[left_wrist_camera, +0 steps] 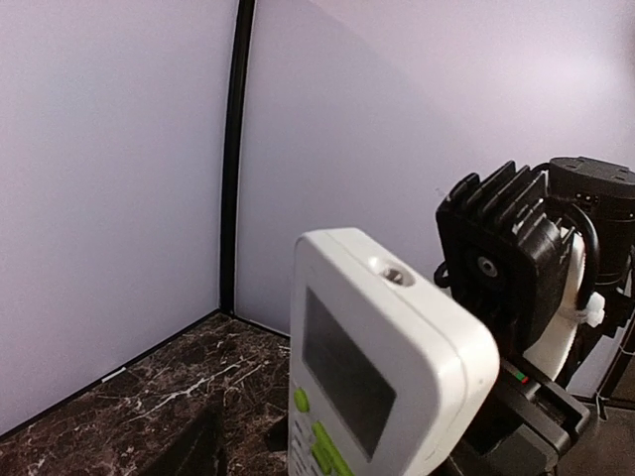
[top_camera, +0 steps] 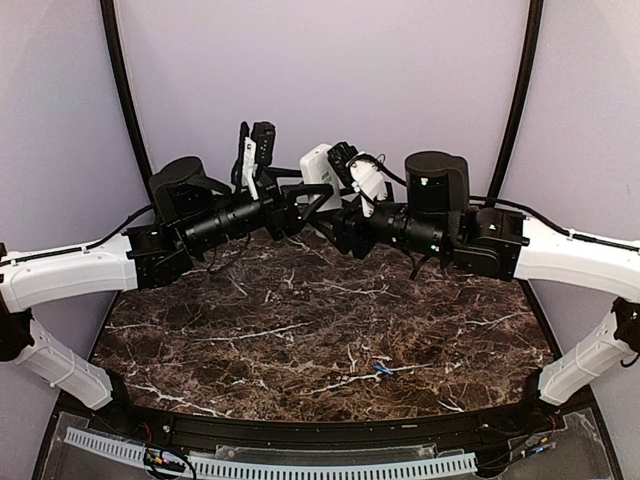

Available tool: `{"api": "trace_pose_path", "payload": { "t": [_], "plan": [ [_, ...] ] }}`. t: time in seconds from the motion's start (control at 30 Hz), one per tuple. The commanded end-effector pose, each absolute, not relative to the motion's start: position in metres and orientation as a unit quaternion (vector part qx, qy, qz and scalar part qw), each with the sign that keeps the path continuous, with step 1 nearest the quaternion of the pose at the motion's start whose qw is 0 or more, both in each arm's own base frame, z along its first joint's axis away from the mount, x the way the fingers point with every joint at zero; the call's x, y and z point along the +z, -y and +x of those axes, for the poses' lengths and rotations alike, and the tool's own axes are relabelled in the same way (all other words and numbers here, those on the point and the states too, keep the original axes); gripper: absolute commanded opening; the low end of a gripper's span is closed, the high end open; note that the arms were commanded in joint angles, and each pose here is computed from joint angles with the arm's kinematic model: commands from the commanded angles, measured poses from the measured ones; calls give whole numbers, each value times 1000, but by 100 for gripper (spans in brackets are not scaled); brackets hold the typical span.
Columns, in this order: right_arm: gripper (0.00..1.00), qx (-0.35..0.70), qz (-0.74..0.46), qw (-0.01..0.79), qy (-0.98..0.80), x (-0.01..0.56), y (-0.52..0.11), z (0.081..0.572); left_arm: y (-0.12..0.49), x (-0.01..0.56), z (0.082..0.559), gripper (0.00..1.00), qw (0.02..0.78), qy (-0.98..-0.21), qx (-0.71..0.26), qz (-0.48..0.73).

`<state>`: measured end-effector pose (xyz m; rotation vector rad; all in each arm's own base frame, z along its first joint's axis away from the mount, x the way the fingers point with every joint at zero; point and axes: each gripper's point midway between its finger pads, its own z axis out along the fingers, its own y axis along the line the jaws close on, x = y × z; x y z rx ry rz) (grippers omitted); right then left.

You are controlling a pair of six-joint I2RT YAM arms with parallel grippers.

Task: Load the batteries into the remote control
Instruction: Pass from the left arm to the right, then pass from the right arm to the left

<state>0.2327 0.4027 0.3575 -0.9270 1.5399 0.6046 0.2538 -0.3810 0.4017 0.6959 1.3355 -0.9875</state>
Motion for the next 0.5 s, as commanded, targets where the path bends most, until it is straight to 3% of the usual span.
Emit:
{"api": "trace_pose_path", "payload": {
  "t": [0.0,0.03,0.07,0.2,0.3,0.37,0.47],
  "plan": [
    [2,233,-381,615,-649,381,-402,238,377,404,266,45,623,-603,-413,277],
    [2,232,-383,615,-649,380,-403,238,376,404,267,39,624,-606,-412,272],
    [2,232,-385,614,-649,380,-404,238,376,402,268,27,622,-608,-414,268],
    [2,239,-394,613,-641,380,-407,234,376,402,265,2,617,-605,-429,265],
    [7,244,-394,616,-637,382,-403,231,376,408,258,0,616,-592,-448,265],
    [32,250,-390,624,-630,388,-397,228,373,410,255,0,618,-586,-454,262],
    [79,279,-392,626,-613,396,-381,219,369,414,253,0,623,-580,-457,257]
  ]
}}
